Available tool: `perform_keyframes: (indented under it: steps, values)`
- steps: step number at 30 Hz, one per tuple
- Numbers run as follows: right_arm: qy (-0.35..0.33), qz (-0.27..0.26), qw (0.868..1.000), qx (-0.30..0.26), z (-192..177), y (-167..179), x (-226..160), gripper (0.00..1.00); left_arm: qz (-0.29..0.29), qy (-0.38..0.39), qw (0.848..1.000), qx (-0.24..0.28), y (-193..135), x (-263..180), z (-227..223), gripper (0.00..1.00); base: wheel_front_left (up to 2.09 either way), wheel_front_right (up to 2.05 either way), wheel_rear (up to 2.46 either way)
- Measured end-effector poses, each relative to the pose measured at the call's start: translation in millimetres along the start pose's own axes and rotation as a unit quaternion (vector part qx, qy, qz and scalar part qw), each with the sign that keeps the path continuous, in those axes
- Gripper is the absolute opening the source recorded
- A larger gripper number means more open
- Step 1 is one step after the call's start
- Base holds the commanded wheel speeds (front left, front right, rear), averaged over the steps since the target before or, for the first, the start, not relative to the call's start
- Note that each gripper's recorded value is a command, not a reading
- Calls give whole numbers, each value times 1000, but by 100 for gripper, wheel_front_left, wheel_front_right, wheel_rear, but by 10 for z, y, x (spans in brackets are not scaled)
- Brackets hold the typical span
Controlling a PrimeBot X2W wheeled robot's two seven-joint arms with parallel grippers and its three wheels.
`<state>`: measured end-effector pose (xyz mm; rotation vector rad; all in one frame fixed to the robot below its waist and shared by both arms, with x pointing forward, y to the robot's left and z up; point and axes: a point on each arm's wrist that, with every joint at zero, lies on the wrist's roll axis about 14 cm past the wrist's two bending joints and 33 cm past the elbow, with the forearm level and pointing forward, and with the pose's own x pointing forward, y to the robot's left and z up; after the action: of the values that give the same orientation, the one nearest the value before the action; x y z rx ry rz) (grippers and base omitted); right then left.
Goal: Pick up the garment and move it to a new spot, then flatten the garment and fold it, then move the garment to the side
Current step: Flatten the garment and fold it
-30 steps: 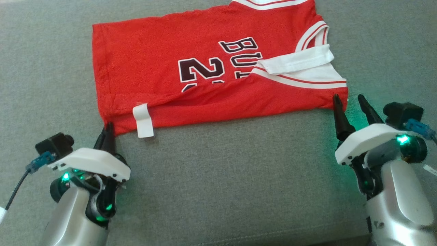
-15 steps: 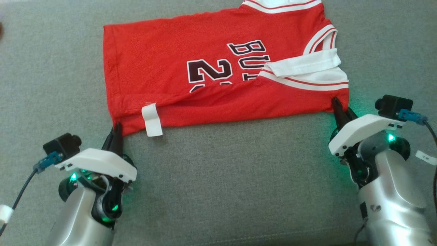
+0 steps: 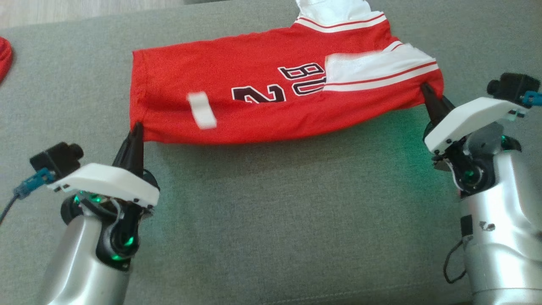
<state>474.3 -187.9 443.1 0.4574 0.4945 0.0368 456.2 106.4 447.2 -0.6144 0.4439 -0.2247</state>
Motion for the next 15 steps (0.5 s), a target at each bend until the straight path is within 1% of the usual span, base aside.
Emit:
perform_keyframes:
  steps: [4, 7, 9, 12, 15]
  values:
    - [-8, 8, 1000, -3, 135, 49, -87, 0, -20, -14, 1000, 10, -129, -92, 156, 0, 0, 0, 0]
    - [-14, 11, 1000, -8, 128, 52, -189, 0, -14, 2, 1000, 10, -93, -229, 30, 0, 0, 0, 0]
    - [-8, 1, 1000, -10, 1, -26, -275, 0, 2, 23, 1000, 1, 5, -341, -171, 0, 0, 0, 0]
    - [17, -17, 1000, -7, -307, -180, -428, 0, 23, 52, 998, -21, 129, -508, -447, 0, 0, 0, 0]
    - [35, -32, 999, 3, -582, -298, -575, 0, 38, 65, 997, -33, 199, -597, -608, 0, 0, 0, 0]
